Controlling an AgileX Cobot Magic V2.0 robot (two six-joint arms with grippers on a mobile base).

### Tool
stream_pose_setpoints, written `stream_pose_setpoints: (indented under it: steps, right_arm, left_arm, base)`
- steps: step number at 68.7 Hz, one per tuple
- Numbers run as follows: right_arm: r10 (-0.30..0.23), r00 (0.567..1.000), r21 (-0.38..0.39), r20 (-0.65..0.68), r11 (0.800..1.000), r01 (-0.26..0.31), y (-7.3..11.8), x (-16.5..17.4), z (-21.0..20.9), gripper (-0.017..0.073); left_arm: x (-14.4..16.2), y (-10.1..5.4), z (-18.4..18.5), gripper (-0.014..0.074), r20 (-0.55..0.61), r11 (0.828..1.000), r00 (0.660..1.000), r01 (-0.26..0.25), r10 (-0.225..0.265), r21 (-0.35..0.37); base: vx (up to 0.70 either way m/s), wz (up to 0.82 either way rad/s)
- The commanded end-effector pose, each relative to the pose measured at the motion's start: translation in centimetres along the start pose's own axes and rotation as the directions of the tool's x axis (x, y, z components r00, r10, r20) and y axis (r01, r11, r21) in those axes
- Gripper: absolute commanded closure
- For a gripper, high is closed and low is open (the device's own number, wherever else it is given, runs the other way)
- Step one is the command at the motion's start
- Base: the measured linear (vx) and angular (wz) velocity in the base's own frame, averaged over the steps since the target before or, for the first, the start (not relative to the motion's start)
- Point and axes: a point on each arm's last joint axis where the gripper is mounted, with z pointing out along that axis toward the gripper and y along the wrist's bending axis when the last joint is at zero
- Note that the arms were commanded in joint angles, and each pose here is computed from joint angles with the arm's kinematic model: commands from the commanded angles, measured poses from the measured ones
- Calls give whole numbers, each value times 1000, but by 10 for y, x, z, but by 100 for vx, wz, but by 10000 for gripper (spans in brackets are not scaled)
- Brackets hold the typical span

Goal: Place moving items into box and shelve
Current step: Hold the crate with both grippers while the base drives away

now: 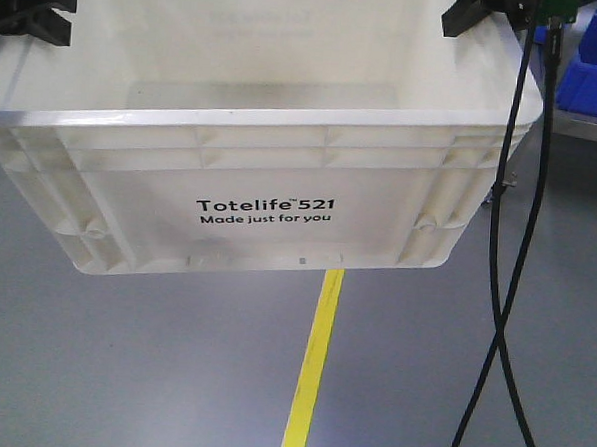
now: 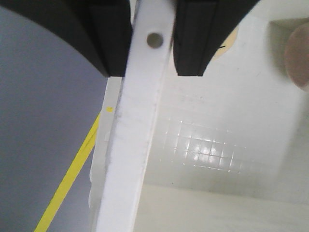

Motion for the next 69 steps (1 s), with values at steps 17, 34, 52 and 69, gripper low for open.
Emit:
stream_pose_setpoints:
  steps: [17, 34, 52, 69]
  right_arm:
    - [-15, 991, -125, 132, 992, 32, 25, -4, -41, 570]
    - [-15, 991, -125, 132, 992, 32, 25, -4, -41, 570]
    - [-15, 991, -127, 132, 991, 32, 25, -4, -41, 570]
    - [-14, 991, -129, 132, 991, 31, 25, -4, -41, 570]
  left_arm:
    - [-15, -16, -30, 610, 201, 995, 980, -13, -8, 104]
    - [-15, -16, -30, 610, 201, 995, 980, -13, -8, 104]
    - [-15, -16, -30, 610, 201, 995, 980, -13, -8, 104]
    - [-15, -16, -30, 610, 201, 995, 980, -14, -7, 102]
  base:
    - [48, 16]
    - [50, 11]
    - [52, 3]
    - [52, -5]
